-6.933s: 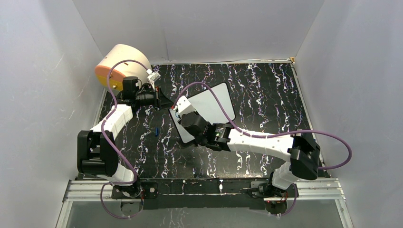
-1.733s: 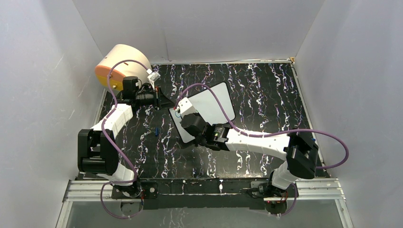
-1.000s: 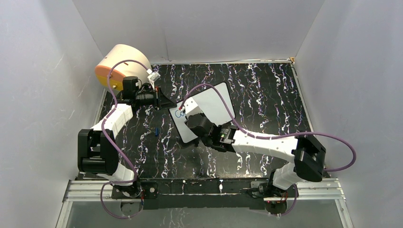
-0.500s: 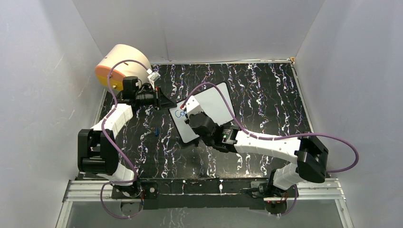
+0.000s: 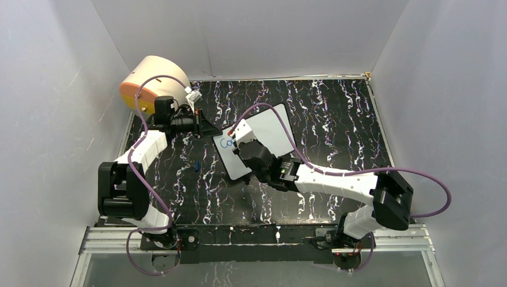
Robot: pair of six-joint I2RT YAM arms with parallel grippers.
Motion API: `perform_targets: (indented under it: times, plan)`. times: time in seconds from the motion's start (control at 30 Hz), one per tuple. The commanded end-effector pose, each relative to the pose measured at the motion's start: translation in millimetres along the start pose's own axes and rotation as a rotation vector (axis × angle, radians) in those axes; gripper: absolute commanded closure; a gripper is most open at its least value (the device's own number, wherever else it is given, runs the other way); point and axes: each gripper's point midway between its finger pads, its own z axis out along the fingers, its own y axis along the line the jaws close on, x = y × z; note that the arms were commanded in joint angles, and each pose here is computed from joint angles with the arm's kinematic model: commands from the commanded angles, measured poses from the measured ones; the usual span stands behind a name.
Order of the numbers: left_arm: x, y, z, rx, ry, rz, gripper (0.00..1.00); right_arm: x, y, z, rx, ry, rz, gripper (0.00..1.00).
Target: Write a sentence on the whiteboard
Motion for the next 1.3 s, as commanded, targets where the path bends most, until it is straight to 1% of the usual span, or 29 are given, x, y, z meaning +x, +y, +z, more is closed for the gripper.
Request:
perform_targets:
  times: [0.0,0.43,1.27]
  plan:
    - [5.4,8.2,1.3,-0.028,0.018,-0.023,1.00,-22.4,-4.6,-2.7,0.003,-0.075,0.056,1.00]
    - [5.5,8.1,1.4,-0.027,0.019,-0.024,1.00,-13.7,-1.1,5.3,-0.004,-0.047,0.038,1.00]
    - [6.2,8.5,2.0,-0.021,0.021,-0.027,1.00,-13.6,2.2,10.3,-0.017,-0.057,0.040,1.00]
